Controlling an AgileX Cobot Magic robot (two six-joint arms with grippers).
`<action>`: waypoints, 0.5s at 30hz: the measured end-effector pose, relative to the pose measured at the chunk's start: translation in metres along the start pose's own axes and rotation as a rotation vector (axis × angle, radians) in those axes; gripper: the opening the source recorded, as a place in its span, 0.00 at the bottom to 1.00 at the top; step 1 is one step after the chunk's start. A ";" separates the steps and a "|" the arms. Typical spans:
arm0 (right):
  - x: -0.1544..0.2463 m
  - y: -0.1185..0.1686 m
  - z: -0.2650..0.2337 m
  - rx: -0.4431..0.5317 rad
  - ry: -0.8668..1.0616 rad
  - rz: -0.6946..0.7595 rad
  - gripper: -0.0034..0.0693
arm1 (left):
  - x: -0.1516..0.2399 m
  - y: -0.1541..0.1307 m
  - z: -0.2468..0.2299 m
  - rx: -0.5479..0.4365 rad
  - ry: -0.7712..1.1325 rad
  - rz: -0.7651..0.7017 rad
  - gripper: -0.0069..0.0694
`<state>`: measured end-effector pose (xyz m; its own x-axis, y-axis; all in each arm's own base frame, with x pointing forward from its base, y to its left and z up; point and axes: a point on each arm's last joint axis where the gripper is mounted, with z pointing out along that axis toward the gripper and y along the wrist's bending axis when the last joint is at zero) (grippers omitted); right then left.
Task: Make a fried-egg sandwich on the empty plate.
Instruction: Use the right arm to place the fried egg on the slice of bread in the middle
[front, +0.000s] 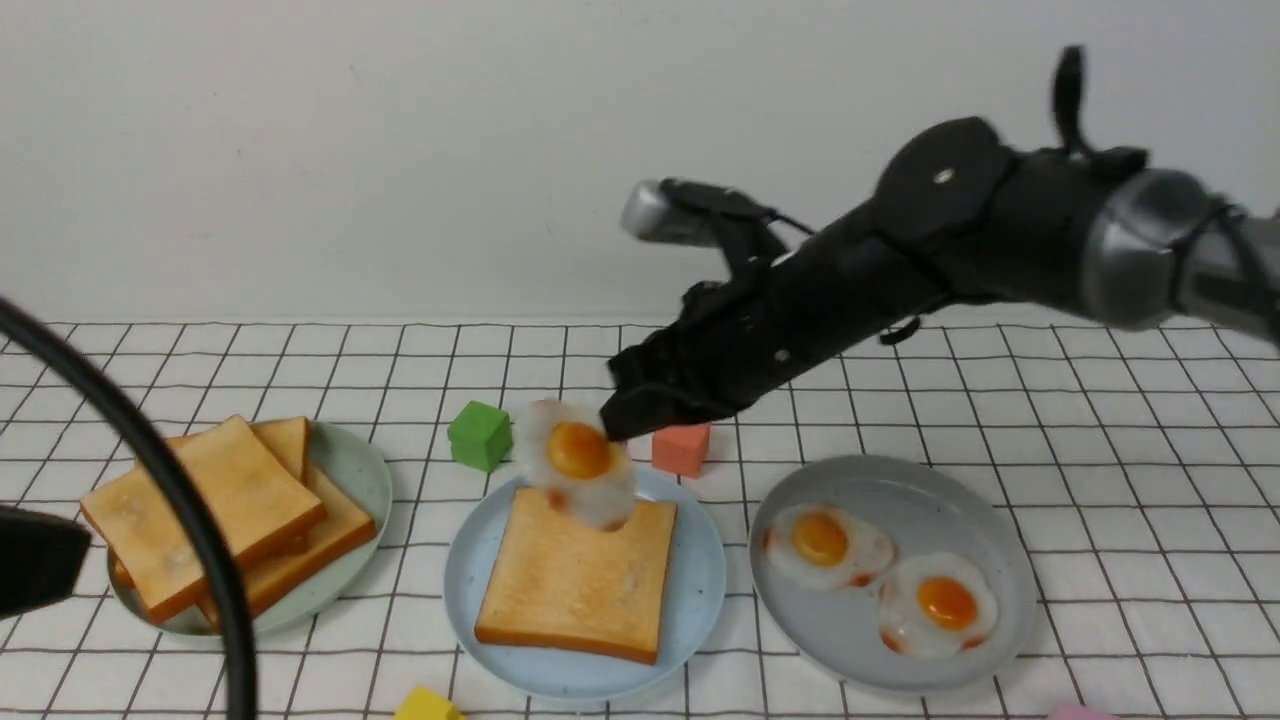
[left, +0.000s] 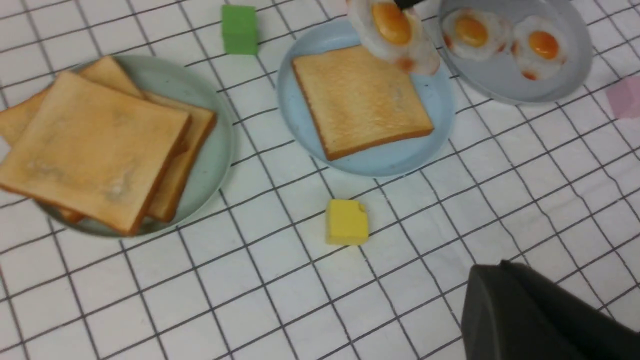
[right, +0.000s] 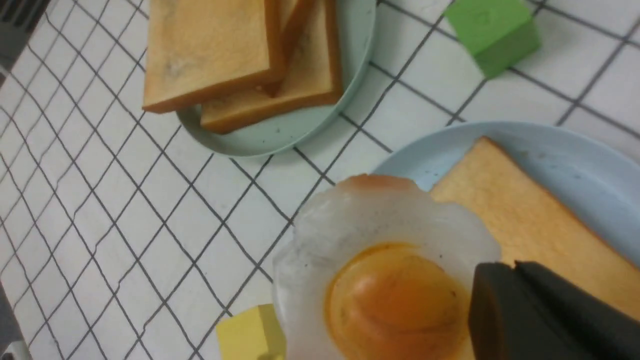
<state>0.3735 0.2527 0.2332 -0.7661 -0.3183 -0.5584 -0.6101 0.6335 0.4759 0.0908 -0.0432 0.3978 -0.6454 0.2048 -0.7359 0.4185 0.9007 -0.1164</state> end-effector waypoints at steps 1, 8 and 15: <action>0.001 0.001 0.009 -0.002 0.013 -0.005 0.07 | 0.002 0.000 -0.002 -0.007 0.003 -0.002 0.07; 0.024 -0.028 0.060 0.059 0.116 -0.005 0.10 | 0.014 -0.003 -0.017 -0.015 0.001 -0.004 0.07; 0.019 -0.029 0.056 0.090 0.085 -0.030 0.25 | 0.014 -0.003 -0.018 -0.015 -0.002 0.001 0.08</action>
<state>0.3881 0.2679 0.1705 -0.7646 -0.3945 -0.5097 -0.6153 0.6821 0.3952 0.0689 -0.0362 0.3995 -0.6438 0.2052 -0.7372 0.4094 0.9062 -0.1053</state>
